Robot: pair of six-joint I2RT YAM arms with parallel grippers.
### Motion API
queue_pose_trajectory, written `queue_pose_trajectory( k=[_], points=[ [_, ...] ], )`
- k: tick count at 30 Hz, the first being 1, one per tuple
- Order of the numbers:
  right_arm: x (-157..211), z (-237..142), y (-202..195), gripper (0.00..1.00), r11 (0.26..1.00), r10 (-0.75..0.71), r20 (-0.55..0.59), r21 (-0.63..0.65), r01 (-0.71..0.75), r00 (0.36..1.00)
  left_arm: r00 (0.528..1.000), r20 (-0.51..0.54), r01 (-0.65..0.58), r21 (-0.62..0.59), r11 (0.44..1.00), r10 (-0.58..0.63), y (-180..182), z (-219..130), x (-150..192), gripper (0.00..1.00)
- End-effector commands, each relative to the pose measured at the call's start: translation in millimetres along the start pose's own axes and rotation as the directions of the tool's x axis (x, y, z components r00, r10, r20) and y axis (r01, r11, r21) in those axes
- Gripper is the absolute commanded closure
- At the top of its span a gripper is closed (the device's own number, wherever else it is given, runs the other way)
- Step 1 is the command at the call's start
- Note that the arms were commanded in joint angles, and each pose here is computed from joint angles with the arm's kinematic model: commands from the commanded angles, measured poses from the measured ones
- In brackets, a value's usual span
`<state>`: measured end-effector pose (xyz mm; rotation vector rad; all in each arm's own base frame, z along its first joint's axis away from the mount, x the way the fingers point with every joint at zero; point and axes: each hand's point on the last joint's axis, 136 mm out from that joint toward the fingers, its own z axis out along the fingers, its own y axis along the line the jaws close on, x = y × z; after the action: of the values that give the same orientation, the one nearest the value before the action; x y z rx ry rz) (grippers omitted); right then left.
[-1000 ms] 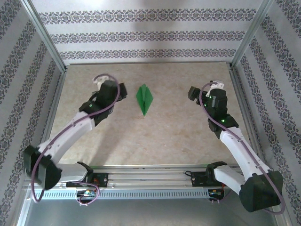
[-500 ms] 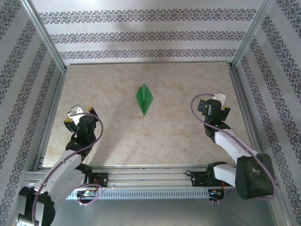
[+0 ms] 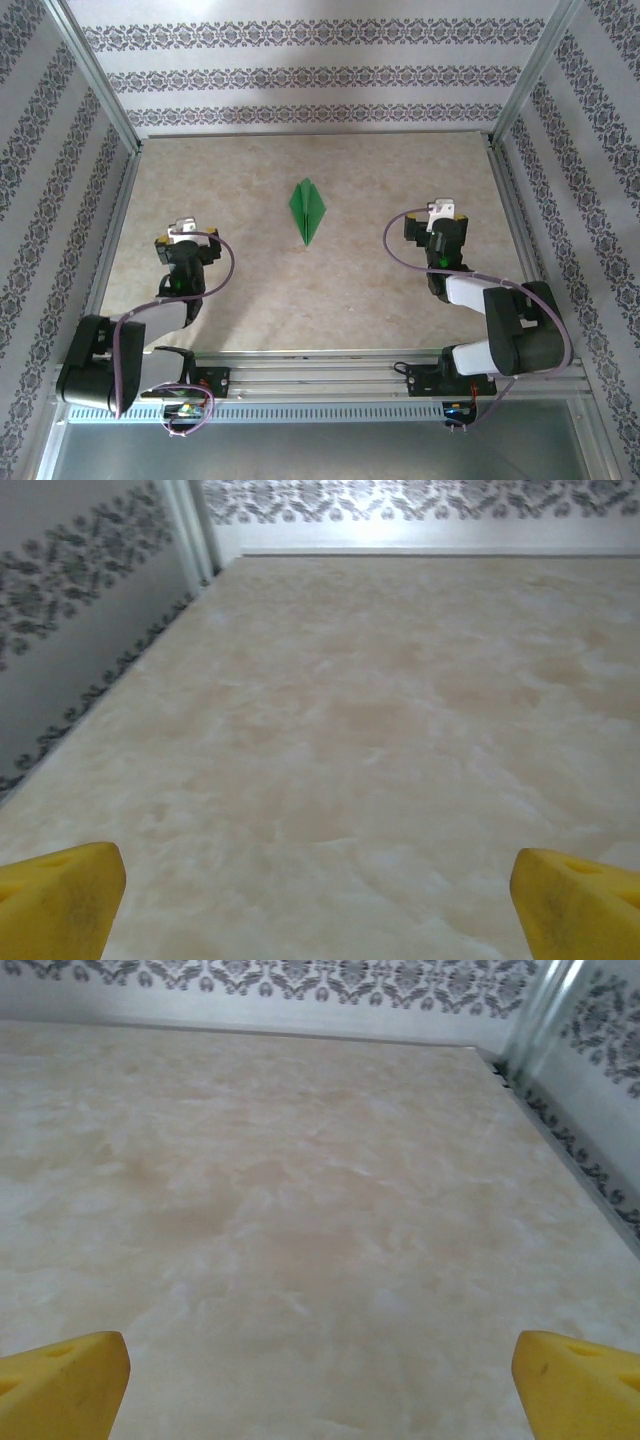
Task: Fold a paper plane with a square sheet of paper (pick it up from the middle)
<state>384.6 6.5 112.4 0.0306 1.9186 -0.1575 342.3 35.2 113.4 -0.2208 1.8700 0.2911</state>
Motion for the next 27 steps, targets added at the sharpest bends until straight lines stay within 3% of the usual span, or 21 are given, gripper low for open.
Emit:
queue_pose_trajectory(
  k=[1, 10, 16, 27],
  points=[
    [-12, -1, 8, 0.02, 0.998, -0.013, 0.082, -0.063, 0.018, 0.997, 0.992, 0.122, 0.004, 0.104, 0.995, -0.016, -16, 10, -31, 0.01],
    [4, 5, 8, 0.02, 0.994, 0.027, 0.095, -0.108, -0.017, 0.995, 0.998, 0.068, -0.014, 0.131, 0.991, 0.005, -29, 36, -6, 0.01],
    [6, 12, -5, 0.02, 0.997, 0.064, 0.056, -0.053, -0.061, 0.996, 1.0, -0.006, -0.016, 0.1, 0.995, 0.016, -28, 50, 6, 0.01],
    [1, 16, -11, 0.02, 0.994, 0.096, 0.052, -0.057, -0.093, 0.994, 0.999, 0.039, -0.036, 0.171, 0.985, 0.03, -37, 44, 3, 0.01]
  ],
)
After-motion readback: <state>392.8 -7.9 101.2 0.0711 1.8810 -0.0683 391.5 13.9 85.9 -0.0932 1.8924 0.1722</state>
